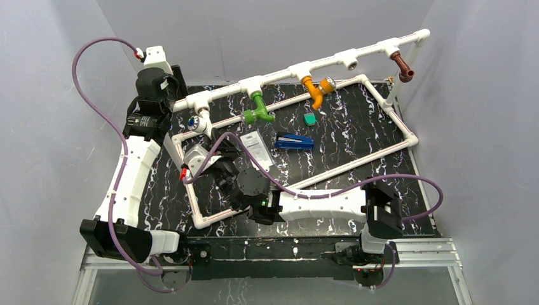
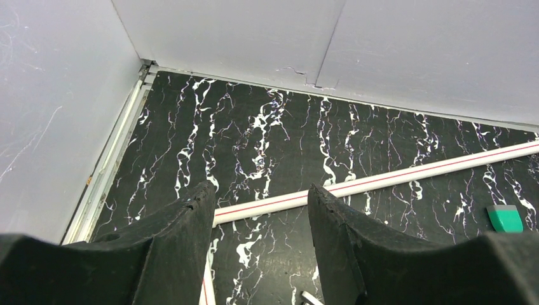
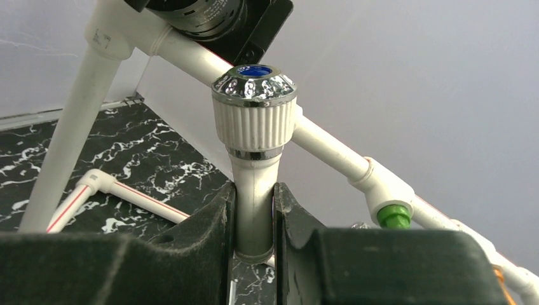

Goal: Install the water faucets

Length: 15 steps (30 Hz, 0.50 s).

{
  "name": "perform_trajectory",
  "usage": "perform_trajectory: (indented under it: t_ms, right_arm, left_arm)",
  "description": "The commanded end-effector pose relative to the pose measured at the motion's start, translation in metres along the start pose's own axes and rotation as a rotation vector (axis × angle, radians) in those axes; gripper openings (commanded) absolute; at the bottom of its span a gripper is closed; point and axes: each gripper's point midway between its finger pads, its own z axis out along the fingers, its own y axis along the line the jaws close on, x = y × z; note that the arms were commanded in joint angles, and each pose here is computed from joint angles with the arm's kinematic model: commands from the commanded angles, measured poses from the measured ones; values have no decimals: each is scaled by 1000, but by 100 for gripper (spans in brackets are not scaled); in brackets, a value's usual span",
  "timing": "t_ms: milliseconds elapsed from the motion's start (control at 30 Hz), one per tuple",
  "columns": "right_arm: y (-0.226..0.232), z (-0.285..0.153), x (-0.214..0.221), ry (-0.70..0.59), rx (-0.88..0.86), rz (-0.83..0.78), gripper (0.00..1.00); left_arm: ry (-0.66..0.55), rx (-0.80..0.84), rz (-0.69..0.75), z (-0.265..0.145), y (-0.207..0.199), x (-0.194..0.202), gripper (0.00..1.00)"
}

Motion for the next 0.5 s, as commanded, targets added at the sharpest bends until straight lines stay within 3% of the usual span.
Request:
perform_trajectory:
  t_ms: [0,467]
  right_arm:
    - [-8,15,-9,-23,44,165,1]
    - [-3,17,2,16,109,436,1]
  left_arm:
    - [309,2,65,-7,5,88,53]
    - [318,11,59,-6,3,91,53]
